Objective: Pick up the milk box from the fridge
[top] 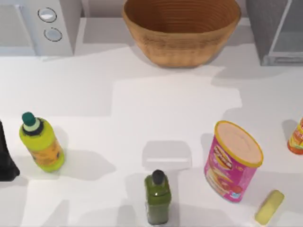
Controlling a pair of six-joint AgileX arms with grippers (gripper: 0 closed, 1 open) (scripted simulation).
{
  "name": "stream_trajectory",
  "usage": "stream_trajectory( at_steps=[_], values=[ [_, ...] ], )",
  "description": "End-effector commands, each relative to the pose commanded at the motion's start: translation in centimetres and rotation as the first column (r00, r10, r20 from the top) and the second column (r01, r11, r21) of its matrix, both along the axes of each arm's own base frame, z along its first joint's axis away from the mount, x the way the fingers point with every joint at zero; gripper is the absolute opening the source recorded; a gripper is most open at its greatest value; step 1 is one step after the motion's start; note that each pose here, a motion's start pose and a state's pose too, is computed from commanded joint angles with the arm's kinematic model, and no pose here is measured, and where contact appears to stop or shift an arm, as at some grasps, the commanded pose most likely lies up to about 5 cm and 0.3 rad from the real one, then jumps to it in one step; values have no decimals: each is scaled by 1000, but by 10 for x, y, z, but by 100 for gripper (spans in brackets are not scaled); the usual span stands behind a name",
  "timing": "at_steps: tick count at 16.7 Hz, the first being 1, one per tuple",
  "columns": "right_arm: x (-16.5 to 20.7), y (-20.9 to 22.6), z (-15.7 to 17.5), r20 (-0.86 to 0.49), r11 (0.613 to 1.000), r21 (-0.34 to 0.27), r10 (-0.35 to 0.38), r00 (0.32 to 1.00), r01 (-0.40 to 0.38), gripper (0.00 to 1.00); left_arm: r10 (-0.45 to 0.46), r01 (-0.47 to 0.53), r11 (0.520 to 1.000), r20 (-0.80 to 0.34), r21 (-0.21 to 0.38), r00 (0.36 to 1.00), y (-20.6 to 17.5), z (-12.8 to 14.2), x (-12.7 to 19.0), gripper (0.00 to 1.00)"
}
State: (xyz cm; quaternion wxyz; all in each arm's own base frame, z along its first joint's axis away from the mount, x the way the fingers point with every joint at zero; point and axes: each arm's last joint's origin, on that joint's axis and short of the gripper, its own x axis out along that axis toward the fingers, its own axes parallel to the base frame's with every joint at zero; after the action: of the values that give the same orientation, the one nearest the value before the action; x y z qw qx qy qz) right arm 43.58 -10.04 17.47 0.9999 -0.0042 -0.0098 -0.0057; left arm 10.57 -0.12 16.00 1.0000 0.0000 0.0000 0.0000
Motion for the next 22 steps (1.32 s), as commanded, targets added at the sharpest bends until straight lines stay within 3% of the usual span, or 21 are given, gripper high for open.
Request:
stream_trajectory(
  at_steps=[2, 5, 12, 17, 22],
  values=[
    [-24, 3, -14, -49, 1000, 15, 3, 999, -2, 0, 0, 0, 1000, 0, 0, 1000, 0, 0, 0, 100],
    [-50, 5, -10, -33, 1000, 12, 6, 999, -5, 0, 0, 0, 1000, 0, 0, 1000, 0, 0, 0, 100],
    [-56, 5, -9, -29, 1000, 10, 4, 1000, -4, 0, 0, 0, 1000, 0, 0, 1000, 0, 0, 0, 100],
    [-82, 21, 23, -22, 1000, -3, 4, 1000, -4, 0, 0, 0, 1000, 0, 0, 1000, 0, 0, 0, 100],
    [-152, 52, 66, -17, 1000, -11, -3, 1000, 2, 0, 0, 0, 1000, 0, 0, 1000, 0, 0, 0, 100]
  ],
)
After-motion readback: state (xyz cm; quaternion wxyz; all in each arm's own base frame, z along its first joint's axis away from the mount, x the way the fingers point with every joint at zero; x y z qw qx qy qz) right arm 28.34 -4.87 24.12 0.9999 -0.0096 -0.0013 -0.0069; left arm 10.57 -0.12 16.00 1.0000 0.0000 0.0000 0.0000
